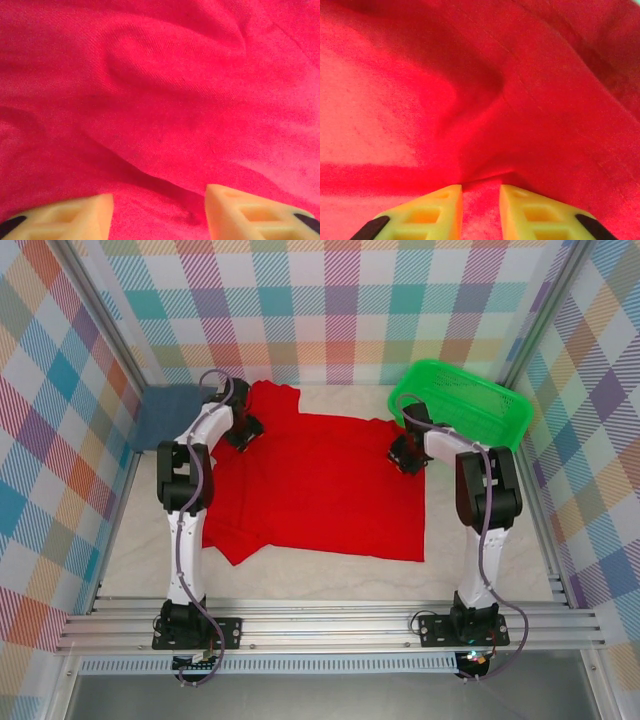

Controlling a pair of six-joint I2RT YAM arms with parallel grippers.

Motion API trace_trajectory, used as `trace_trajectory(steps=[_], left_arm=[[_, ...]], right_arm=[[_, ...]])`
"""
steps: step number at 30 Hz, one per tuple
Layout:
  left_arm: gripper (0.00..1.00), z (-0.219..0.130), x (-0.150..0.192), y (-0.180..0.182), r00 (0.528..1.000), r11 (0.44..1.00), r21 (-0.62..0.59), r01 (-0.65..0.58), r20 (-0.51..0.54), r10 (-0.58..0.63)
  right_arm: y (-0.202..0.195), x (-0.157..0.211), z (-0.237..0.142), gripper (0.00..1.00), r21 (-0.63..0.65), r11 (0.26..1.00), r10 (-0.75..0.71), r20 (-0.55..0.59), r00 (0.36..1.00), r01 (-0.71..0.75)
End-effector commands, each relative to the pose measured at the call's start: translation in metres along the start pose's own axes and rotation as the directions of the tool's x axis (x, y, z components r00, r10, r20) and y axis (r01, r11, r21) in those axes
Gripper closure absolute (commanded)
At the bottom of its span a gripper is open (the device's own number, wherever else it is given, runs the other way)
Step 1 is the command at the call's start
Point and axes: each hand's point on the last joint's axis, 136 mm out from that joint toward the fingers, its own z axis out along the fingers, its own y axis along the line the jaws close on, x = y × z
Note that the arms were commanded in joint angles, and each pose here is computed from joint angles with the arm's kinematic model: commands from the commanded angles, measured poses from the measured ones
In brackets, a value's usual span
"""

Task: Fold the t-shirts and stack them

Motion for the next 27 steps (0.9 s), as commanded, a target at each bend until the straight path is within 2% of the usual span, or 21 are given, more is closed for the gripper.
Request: trace_trajectory(steps=[1, 4, 6, 8, 13, 15, 18, 23, 27], left_arm=[[0.38, -0.054, -0.015, 0.002, 0.998, 0.999, -0.009, -0.035, 0.060, 0.036], [0.34, -0.119, -0.015, 0.013, 0.986, 0.999, -0.021, -0.041, 0.160, 0.044], [0.34, -0.149, -0.002, 0.040, 0.984, 0.999, -0.048, -0.014, 0.179, 0.022], [0.35, -0.164, 0.024, 0.077, 0.986, 0.996, -0.084, 0.037, 0.163, -0.023], [0.37, -0.162, 0.102, 0.192, 0.973, 0.952, -0.204, 0.228, 0.081, -0.215], [0.39, -0.151, 0.127, 0.216, 0.958, 0.932, -0.222, 0.285, 0.040, -0.284], [0.39, -0.140, 0.144, 0.233, 0.952, 0.920, -0.250, 0.301, 0.020, -0.306], [0.36, -0.148, 0.147, 0.249, 0.955, 0.909, -0.296, 0.295, 0.055, -0.292], [0.37, -0.139, 0.153, 0.255, 0.950, 0.906, -0.288, 0.311, 0.058, -0.307]], right_arm=[[0.014, 0.002, -0.026, 0.70, -0.017, 0.991, -0.132, -0.002, 0.991, 0.132], [0.013, 0.010, -0.066, 0.65, 0.006, 0.988, -0.157, 0.054, 0.986, 0.157], [-0.005, 0.024, -0.091, 0.62, 0.039, 0.993, -0.113, 0.066, 0.991, 0.110], [-0.034, 0.047, -0.107, 0.61, 0.081, 0.996, -0.040, 0.051, 0.998, 0.036], [-0.120, 0.125, -0.125, 0.65, 0.153, 0.973, 0.180, -0.039, 0.983, -0.173], [-0.144, 0.149, -0.128, 0.65, 0.167, 0.959, 0.244, -0.068, 0.967, -0.230], [-0.168, 0.170, -0.124, 0.64, 0.188, 0.949, 0.276, -0.100, 0.956, -0.254], [-0.190, 0.189, -0.111, 0.61, 0.252, 0.931, 0.304, -0.145, 0.941, -0.262], [-0.203, 0.196, -0.104, 0.61, 0.293, 0.918, 0.320, -0.151, 0.935, -0.266]])
